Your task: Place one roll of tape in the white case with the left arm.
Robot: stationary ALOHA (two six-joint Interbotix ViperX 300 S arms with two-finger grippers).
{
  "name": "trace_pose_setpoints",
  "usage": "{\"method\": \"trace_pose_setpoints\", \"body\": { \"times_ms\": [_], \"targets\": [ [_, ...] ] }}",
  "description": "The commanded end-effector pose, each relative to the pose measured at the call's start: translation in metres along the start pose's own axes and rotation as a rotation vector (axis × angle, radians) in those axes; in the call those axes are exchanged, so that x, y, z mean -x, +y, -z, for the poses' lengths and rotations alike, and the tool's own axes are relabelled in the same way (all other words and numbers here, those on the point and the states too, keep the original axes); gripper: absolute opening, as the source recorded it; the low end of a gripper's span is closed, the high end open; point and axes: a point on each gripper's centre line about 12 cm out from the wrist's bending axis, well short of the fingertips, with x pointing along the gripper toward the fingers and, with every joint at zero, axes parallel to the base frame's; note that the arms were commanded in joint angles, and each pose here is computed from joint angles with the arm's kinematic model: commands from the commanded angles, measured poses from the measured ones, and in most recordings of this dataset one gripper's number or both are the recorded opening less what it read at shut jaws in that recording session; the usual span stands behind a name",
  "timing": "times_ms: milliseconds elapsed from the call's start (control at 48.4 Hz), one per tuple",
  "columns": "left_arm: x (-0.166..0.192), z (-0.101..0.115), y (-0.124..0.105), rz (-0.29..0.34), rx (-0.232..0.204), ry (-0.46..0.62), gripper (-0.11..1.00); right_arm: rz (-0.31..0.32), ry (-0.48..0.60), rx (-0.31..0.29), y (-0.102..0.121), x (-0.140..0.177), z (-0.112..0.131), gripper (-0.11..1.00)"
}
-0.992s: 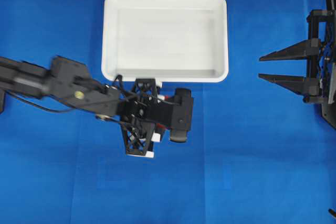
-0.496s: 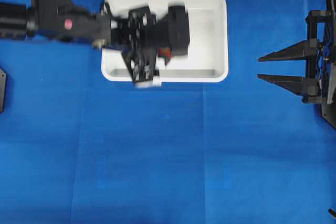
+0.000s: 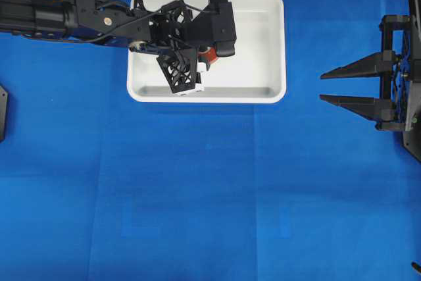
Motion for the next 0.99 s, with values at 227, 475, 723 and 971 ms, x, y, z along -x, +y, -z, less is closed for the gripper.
{"method": "trace_pose_setpoints", "body": {
  "times_ms": [227, 475, 723, 971],
  "targets": [
    [0.006, -0.010, 0.008, -0.011, 0.015, -0.055, 0.52, 0.002, -0.006, -0.003, 0.000, -0.002, -0.003, -0.11],
    [0.036, -0.017, 0.007, -0.014, 0.015, -0.077, 0.74, 0.002, 0.003, -0.009, 0.000, -0.002, -0.003, -0.11],
    [0.113, -0.036, -0.014, 0.008, -0.024, -0.246, 0.73, 0.002, 0.002, -0.008, 0.000, -0.002, -0.003, -0.11],
    [0.158, -0.029, -0.042, 0.058, -0.069, -0.451, 0.73, 0.002, -0.002, -0.008, 0.000, -0.002, -0.003, -0.11]
  ]
}}
